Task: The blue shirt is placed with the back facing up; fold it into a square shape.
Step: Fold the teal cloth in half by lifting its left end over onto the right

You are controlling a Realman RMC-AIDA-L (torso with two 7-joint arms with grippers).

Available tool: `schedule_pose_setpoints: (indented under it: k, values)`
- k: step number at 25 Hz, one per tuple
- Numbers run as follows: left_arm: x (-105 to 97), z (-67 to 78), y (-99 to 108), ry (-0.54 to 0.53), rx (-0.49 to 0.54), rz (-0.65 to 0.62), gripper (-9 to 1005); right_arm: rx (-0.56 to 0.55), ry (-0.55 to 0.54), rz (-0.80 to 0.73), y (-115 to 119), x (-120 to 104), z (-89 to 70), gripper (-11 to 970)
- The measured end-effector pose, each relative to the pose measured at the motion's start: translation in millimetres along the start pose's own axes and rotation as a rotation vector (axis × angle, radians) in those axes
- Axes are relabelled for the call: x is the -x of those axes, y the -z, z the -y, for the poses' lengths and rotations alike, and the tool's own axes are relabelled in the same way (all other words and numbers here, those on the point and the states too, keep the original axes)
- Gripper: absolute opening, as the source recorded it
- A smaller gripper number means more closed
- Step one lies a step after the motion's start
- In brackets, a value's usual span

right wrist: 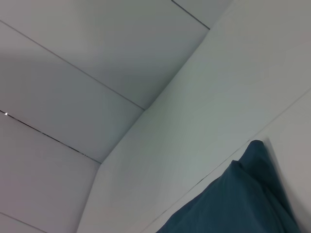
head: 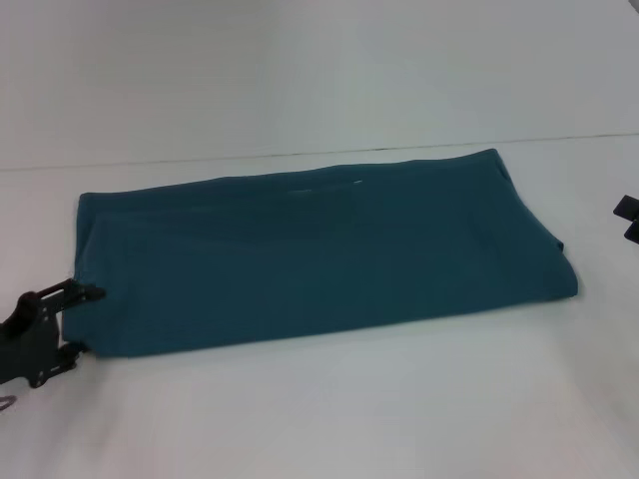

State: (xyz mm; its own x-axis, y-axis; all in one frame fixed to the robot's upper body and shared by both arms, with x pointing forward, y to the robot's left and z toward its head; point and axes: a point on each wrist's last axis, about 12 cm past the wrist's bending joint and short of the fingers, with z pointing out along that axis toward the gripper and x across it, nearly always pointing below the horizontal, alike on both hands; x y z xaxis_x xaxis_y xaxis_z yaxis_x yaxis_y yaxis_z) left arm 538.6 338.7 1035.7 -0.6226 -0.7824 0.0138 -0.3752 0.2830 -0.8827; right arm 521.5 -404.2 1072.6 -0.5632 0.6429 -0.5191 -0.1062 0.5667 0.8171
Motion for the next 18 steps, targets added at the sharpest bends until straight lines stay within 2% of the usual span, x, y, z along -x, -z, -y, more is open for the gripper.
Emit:
schedule_pose_setpoints:
  k: [11,18]
  values:
    - [0,5.2,-7,-0.030,0.014,-0.010,722,0.003,-0.002,0.003,-1,-1,-0.3,639]
    - [1,2.8,12,-0.037,-0.038,-0.006,722,0.006,-0.002,0.002,-2,-1,-1.0,640]
